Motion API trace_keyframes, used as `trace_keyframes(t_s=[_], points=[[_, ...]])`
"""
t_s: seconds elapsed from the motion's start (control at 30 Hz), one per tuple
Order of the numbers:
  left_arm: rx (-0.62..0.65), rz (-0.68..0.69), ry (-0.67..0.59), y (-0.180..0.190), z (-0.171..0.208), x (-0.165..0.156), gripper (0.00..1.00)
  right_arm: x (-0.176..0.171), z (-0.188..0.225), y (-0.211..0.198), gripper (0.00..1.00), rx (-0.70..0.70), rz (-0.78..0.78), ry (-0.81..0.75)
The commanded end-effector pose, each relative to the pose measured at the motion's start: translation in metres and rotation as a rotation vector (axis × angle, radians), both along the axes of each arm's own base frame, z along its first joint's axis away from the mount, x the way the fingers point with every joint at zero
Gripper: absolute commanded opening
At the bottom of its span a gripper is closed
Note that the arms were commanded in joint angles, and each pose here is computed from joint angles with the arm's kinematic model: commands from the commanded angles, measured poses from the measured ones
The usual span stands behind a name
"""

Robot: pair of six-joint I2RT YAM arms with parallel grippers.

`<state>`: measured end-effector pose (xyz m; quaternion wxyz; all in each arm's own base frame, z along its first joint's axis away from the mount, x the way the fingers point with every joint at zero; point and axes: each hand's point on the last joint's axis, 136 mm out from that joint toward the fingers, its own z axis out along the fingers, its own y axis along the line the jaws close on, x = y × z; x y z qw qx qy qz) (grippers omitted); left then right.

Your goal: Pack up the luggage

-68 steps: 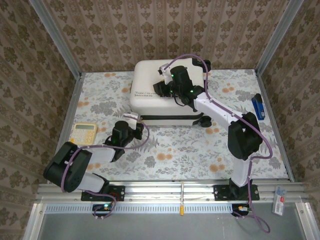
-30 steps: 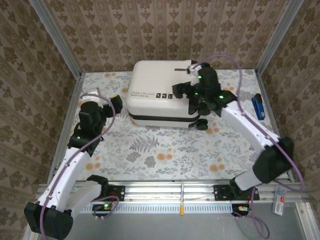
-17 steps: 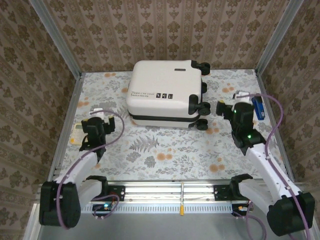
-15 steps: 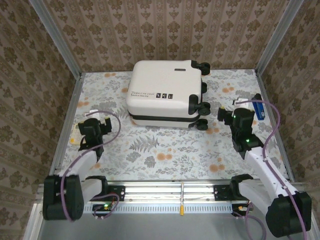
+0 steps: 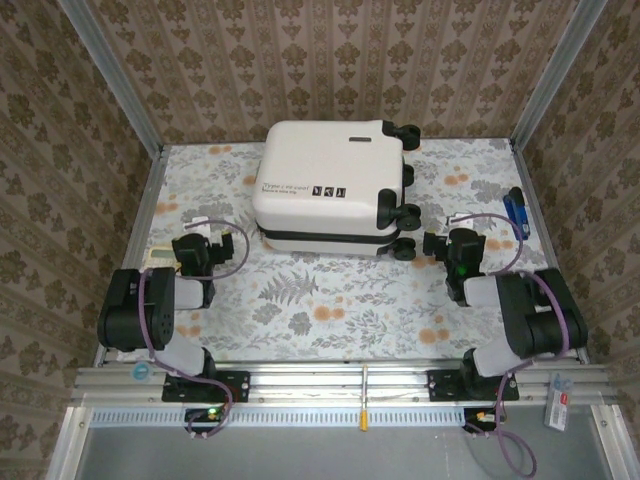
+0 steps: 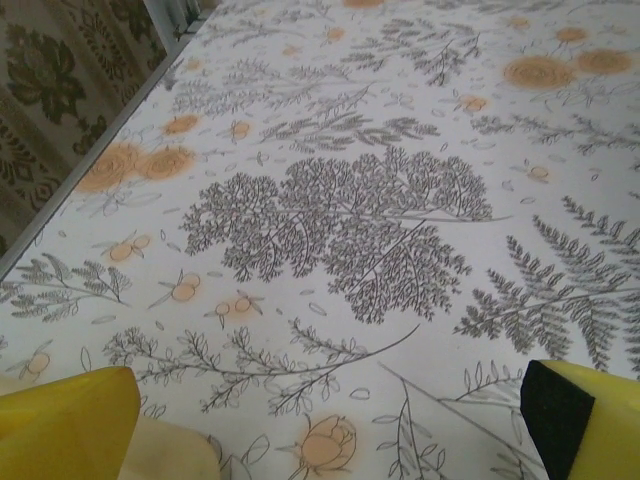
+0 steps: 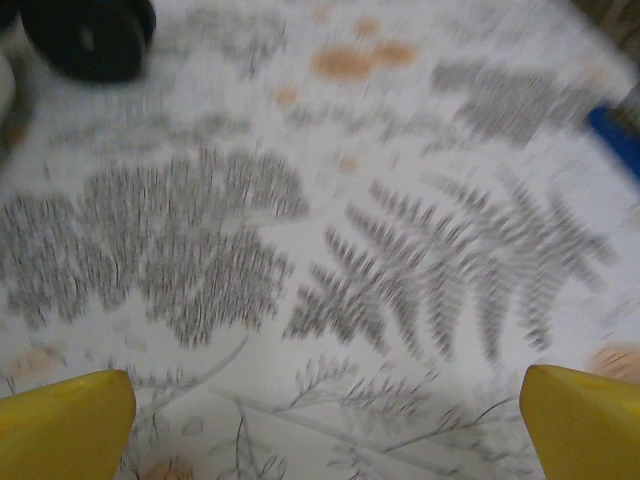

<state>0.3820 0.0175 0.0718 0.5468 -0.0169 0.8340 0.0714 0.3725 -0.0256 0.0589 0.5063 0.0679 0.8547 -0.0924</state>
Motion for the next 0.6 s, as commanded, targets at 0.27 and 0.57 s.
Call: trace_keyframes(t_s=[0.27,0.57], points=[[0.039,0.003,-0.099,-0.001,0.028,0.013,1.00,0.022,0.041,0.000,1.00,0.043,0.012,-0.179],[0.042,-0.005,-0.096,-0.002,0.028,0.015,1.00,0.026,0.039,0.013,1.00,0.064,0.107,-0.158]])
